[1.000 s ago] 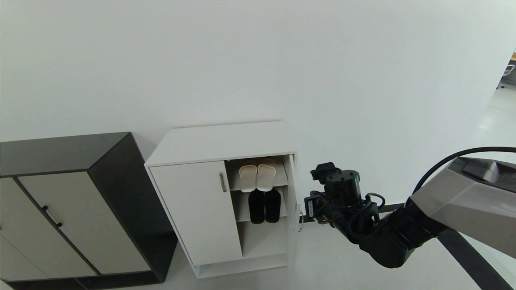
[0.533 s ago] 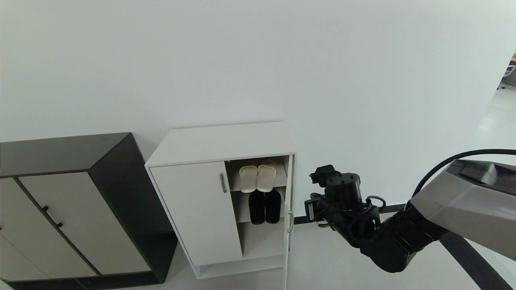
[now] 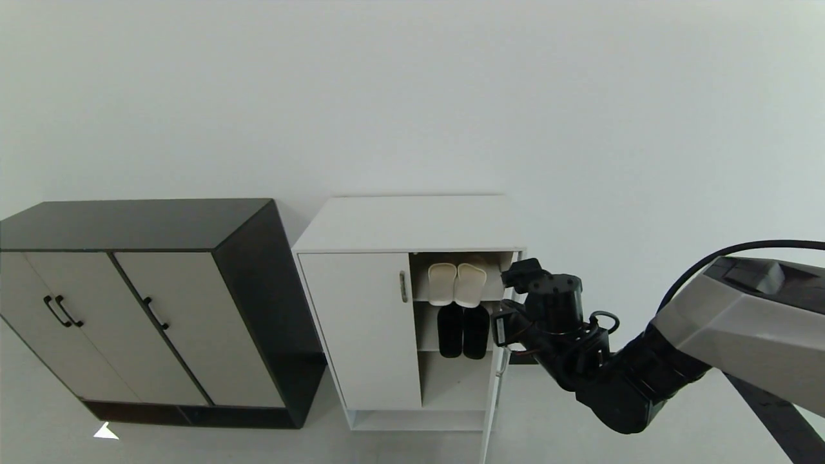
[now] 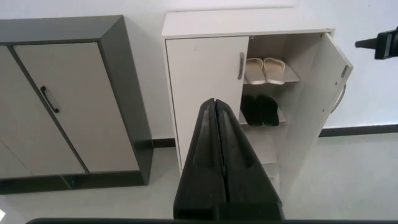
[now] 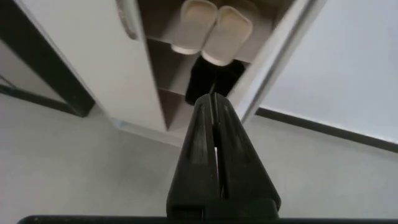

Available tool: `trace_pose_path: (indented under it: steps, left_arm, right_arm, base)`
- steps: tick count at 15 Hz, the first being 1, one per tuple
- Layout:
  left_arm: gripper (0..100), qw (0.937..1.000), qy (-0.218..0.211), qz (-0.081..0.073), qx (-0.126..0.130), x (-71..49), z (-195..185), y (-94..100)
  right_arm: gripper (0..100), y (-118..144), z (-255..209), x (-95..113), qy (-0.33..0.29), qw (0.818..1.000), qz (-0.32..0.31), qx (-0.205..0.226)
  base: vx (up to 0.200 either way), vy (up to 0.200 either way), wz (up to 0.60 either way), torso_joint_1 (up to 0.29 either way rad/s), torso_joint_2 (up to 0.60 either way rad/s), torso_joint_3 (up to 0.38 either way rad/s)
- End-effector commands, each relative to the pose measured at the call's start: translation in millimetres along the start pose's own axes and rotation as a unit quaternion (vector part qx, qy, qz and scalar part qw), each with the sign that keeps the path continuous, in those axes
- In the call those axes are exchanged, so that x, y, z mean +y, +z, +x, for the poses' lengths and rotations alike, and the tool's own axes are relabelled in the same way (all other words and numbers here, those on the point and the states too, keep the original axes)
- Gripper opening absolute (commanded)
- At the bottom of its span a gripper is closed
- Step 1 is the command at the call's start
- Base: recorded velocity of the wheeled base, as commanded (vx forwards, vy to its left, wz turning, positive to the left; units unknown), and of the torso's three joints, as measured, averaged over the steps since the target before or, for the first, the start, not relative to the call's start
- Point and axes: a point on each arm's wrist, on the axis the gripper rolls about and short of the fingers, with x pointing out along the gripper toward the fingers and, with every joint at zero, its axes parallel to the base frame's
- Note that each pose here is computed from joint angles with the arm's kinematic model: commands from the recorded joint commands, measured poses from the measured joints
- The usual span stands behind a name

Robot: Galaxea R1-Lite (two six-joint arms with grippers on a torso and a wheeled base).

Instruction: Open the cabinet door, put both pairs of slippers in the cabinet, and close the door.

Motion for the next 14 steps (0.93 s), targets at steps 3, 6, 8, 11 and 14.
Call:
trace_pose_path:
  steps: [3,6,8,11,14]
  left_arm:
    - [0,1.0,0.0,0.0,0.001,0.0,0.1,0.0]
    - [0,1.0,0.0,0.0,0.001,0.0,0.1,0.0]
    - [0,1.0,0.0,0.0,0.001,0.0,0.1,0.0]
    - [0,1.0,0.0,0.0,0.001,0.0,0.1,0.0]
    - [0,1.0,0.0,0.0,0.001,0.0,0.1,0.0]
  right_arm:
    - [0,2.0,2.2,-21.9,-0.057,0.998,-0.025,0.007]
    - [0,-7.3,-2.8,-27.3,-0.061,0.996,-0.045,0.04]
    - [0,-19.5,0.9,-25.8,-0.059,0.995,-0.052,0.058]
    - [0,-27.5,3.7,-24.7,-0.049,0.995,-0.055,0.071]
    - [0,-38.0,12.5,-21.5,-0.038,0.993,-0.05,0.097]
  base:
    - [0.0,0.0,0.0,0.0,0.0,0.0]
    - [0.0,0.0,0.0,0.0,0.0,0.0]
    - [0.0,0.0,0.0,0.0,0.0,0.0]
    - [0.0,0.0,0.0,0.0,0.0,0.0]
    - [0.0,0.0,0.0,0.0,0.0,0.0]
